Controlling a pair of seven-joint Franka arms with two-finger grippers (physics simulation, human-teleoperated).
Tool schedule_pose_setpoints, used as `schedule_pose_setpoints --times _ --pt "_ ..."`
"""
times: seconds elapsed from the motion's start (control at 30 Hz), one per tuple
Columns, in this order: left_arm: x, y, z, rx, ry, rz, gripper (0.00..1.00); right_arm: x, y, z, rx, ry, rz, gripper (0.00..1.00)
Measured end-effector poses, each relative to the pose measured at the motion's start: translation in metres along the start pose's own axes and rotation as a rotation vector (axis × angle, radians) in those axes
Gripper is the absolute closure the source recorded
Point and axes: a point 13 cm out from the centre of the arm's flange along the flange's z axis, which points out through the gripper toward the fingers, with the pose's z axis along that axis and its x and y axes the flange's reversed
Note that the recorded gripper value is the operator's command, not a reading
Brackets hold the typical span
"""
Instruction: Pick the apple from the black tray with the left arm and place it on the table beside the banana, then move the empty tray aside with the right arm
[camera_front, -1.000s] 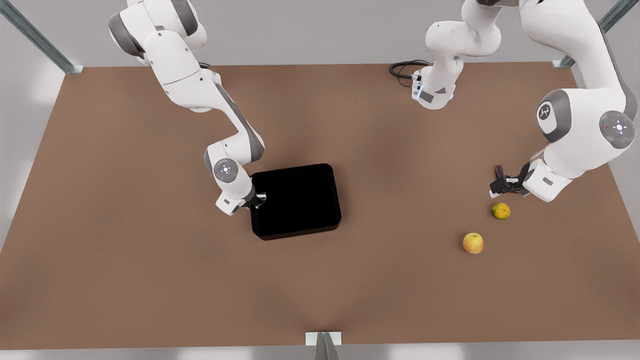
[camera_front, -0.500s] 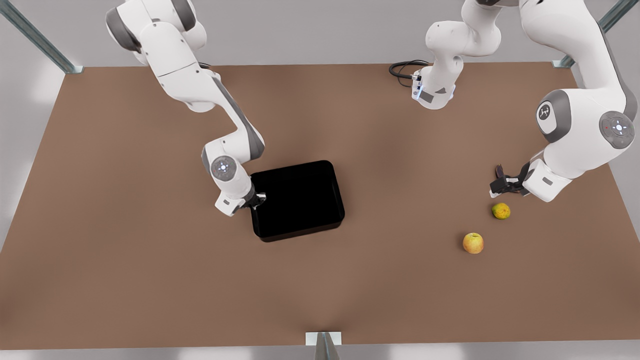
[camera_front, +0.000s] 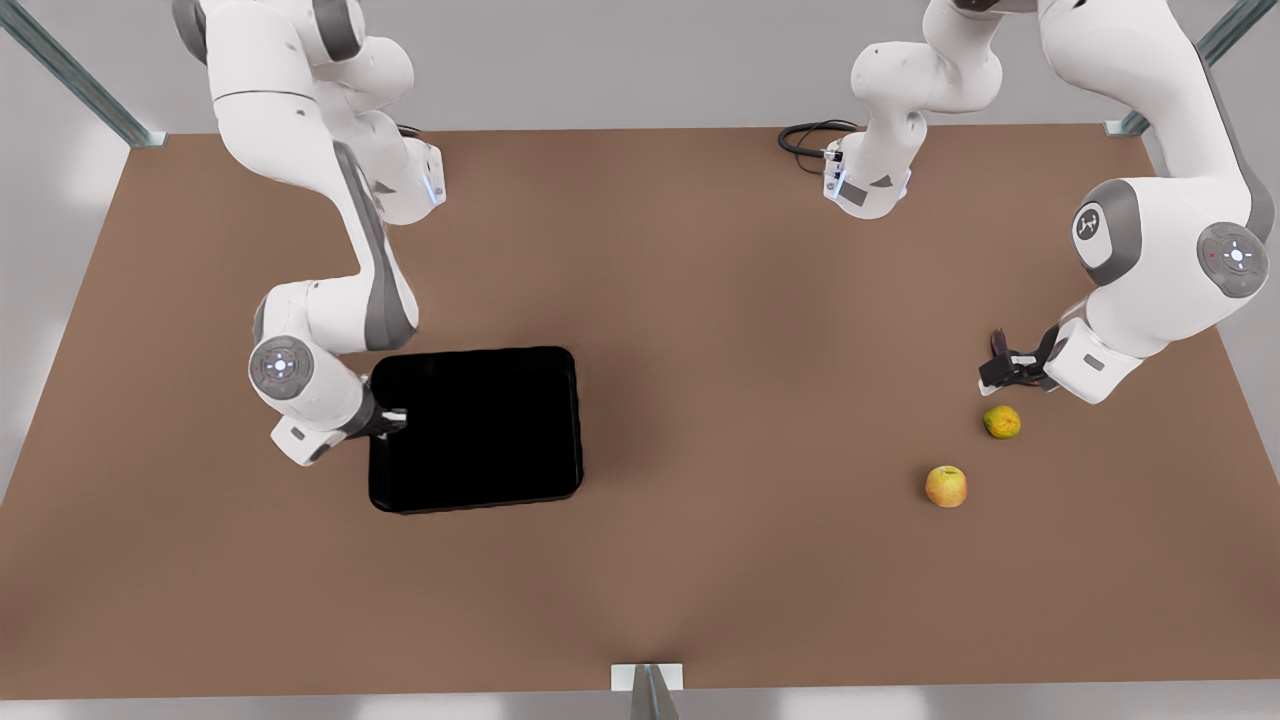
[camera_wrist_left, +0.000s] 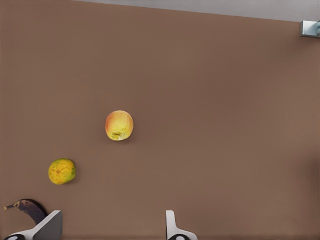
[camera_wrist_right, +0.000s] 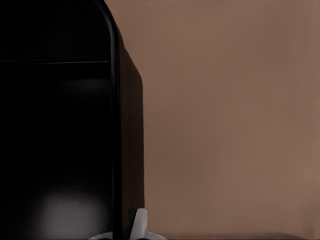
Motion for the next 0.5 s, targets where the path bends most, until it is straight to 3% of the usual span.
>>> schedule_pose_setpoints --times 0.5 --pt "0.0 -0.001 0.0 0.0 0.0 0.002 0.0 -0.008 -0.18 -0.018 -0.02 -0.011 -0.074 0.88"
